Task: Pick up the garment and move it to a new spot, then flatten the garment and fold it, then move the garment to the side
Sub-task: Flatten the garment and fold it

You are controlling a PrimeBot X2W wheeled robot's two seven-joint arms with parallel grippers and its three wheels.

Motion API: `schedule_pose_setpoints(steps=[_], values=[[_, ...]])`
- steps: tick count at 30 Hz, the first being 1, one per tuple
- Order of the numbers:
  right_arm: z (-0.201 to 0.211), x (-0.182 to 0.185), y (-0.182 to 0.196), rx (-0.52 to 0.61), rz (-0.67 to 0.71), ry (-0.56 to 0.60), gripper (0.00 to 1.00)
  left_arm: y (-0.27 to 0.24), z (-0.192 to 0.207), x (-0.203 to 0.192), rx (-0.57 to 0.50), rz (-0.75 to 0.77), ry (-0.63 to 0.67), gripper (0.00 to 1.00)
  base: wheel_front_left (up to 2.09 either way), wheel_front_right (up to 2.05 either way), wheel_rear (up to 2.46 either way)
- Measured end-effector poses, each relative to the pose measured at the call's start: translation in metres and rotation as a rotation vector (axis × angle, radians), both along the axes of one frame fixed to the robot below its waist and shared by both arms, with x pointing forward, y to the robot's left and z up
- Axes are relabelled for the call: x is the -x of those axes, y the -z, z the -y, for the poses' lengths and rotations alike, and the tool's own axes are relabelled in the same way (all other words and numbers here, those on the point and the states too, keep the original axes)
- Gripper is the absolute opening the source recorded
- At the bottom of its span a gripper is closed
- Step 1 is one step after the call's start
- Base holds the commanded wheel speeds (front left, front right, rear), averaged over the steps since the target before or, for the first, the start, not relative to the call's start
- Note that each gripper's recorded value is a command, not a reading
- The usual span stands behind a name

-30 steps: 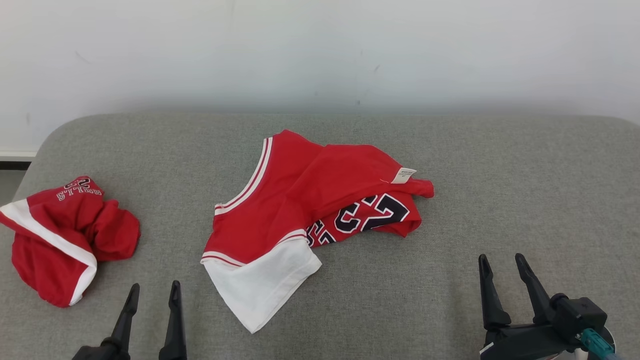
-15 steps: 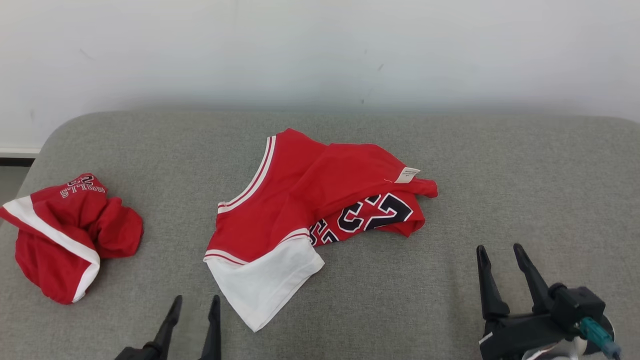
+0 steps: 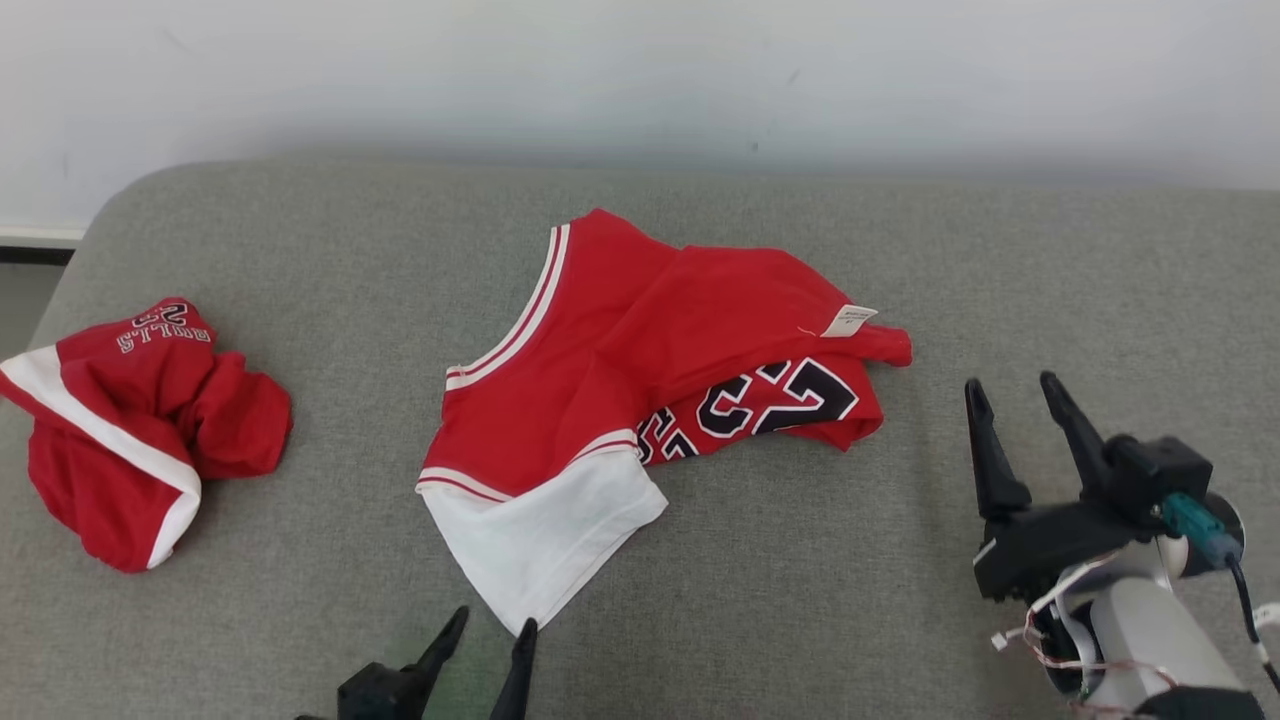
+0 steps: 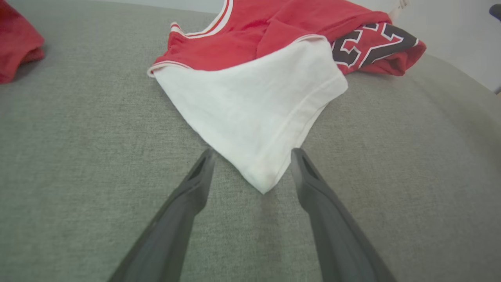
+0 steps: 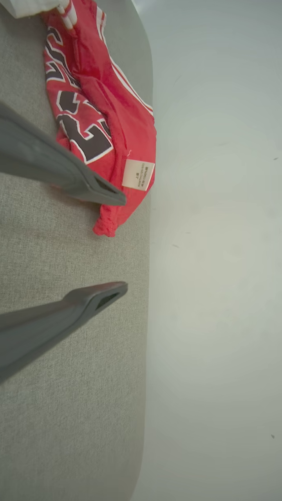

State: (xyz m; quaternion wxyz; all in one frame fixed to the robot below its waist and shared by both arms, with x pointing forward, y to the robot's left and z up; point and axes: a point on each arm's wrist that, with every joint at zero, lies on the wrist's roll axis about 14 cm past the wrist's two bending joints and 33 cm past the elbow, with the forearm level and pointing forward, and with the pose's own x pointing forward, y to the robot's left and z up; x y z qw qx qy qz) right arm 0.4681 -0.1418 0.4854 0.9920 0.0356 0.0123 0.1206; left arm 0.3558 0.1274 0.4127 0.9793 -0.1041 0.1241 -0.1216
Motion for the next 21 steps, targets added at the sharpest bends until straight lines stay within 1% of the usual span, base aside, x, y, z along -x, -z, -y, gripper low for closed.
schedule_pose_setpoints(steps=[5,11,21], values=[[-0.007,-0.019,0.003,0.009,-0.019,-0.017,1.00,0.014,0.008,-0.002,-0.012,-0.048,0.036,1.00,0.00,0.00,0.00],[-0.015,-0.043,0.014,0.019,-0.066,-0.034,1.00,0.027,0.007,-0.009,-0.019,-0.095,0.045,1.00,0.00,0.00,0.00],[-0.027,-0.066,0.035,0.012,-0.150,-0.047,1.00,0.039,0.011,-0.010,-0.028,-0.134,0.065,1.00,0.00,0.00,0.00]])
